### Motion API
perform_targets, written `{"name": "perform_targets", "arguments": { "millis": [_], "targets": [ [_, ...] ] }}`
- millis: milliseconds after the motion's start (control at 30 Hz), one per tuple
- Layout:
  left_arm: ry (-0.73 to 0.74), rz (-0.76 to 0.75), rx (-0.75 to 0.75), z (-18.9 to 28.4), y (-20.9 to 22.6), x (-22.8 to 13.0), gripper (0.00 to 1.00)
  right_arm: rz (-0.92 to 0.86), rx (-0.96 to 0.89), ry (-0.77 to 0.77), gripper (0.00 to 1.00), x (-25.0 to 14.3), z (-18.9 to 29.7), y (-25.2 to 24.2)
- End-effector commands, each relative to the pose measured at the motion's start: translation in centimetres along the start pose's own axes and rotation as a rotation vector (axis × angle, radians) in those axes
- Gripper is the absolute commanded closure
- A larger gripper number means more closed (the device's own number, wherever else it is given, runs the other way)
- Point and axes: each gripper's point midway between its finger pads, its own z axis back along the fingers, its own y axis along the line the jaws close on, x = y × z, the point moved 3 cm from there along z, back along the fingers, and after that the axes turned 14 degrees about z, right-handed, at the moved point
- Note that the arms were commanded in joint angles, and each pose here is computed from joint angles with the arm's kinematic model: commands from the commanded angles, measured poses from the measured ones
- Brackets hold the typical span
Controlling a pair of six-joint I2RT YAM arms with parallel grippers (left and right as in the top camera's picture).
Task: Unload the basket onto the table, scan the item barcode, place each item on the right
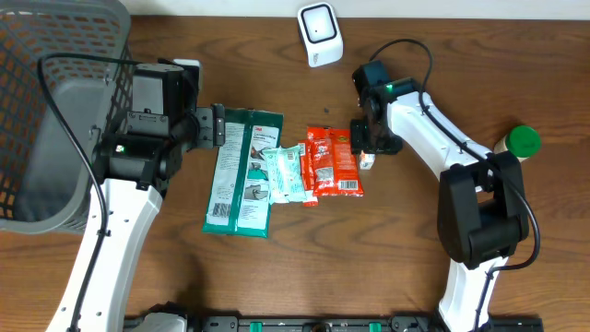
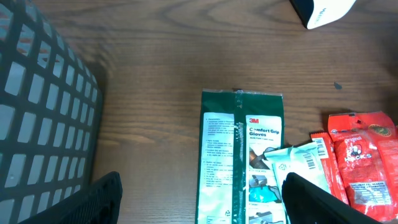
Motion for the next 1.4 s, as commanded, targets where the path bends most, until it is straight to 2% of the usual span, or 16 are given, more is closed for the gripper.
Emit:
{"name": "perform_targets", "arguments": {
  "millis": [0, 133, 233, 400, 567, 867, 1200, 1367],
  "targets": [
    [0.003, 0.005, 0.007, -0.11, 0.09, -0.02, 0.18, -0.009, -0.009, 0.016, 0.57, -0.34, -0.44, -0.08],
    [0.003, 0.005, 0.007, -0.11, 0.09, -0.02, 0.18, -0.009, -0.01, 0.021, 0.61, -0.45, -0.45, -0.09],
    [0.003, 0.005, 0.006, -0.11, 0.09, -0.02, 0.18, -0.009, -0.01, 0.019, 0.71, -0.43, -0.45, -0.09],
    [0.003, 0.005, 0.006, -0.11, 0.09, -0.02, 0.18, -0.008, -0.01, 0.016, 0.71, -0.35, -0.45, -0.09],
    [0.003, 0.005, 0.006, -0.11, 0.09, -0.01, 0.17, -0.008, -0.009, 0.015, 0.57, -0.34, -0.45, -0.08],
    [0.003, 0.005, 0.006, -0.11, 0.09, -0.02, 0.18, -0.007, -0.013, 0.04, 0.57, -0.9, -0.5, -0.12],
    [0.003, 0.005, 0.006, -0.11, 0.09, -0.02, 0.18, 0.008, -0.011, 0.016, 0.63, -0.74, -1.13, -0.11],
    [0.003, 0.005, 0.006, -0.11, 0.09, -0.02, 0.18, 0.005, -0.013, 0.005, 0.61, -0.47, -0.84, -0.2]
  ]
}}
